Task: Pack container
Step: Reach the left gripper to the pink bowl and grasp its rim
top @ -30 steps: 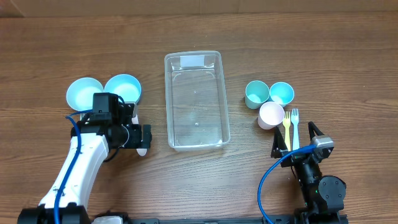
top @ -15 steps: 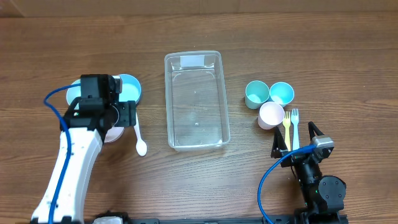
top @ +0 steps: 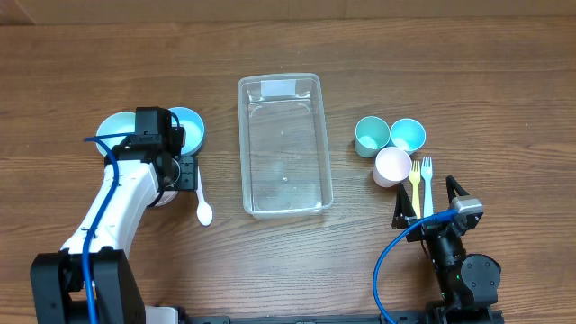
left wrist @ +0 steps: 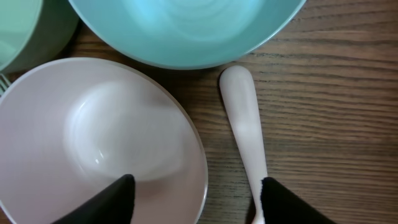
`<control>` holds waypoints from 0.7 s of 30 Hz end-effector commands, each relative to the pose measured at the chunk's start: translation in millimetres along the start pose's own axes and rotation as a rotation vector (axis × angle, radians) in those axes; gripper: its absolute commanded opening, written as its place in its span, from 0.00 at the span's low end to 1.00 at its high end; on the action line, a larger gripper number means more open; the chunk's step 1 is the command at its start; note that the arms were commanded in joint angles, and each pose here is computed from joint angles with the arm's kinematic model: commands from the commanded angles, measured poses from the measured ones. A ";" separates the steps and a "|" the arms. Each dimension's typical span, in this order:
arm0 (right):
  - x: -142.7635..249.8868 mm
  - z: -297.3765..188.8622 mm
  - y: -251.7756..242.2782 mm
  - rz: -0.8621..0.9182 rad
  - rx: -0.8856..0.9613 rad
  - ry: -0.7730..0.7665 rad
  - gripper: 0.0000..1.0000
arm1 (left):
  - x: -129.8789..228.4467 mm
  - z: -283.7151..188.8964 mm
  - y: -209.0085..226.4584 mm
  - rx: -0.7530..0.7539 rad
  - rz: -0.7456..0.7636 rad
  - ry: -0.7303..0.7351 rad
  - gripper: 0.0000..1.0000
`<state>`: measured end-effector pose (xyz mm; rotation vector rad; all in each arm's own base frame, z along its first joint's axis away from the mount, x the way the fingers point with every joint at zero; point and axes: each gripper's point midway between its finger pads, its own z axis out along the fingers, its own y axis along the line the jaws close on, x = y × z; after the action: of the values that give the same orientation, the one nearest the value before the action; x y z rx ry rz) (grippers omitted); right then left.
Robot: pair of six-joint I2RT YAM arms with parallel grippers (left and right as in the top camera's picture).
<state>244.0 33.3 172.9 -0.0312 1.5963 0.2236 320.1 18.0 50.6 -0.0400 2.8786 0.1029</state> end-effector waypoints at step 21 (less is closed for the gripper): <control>1.3 0.1 -2.4 -0.003 0.011 -0.006 1.00 | 10.2 29.1 5.1 -0.052 0.017 0.080 0.04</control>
<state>244.0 33.2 172.9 -0.0312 1.5963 0.2230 318.0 26.3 20.1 -0.0396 2.9556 0.1772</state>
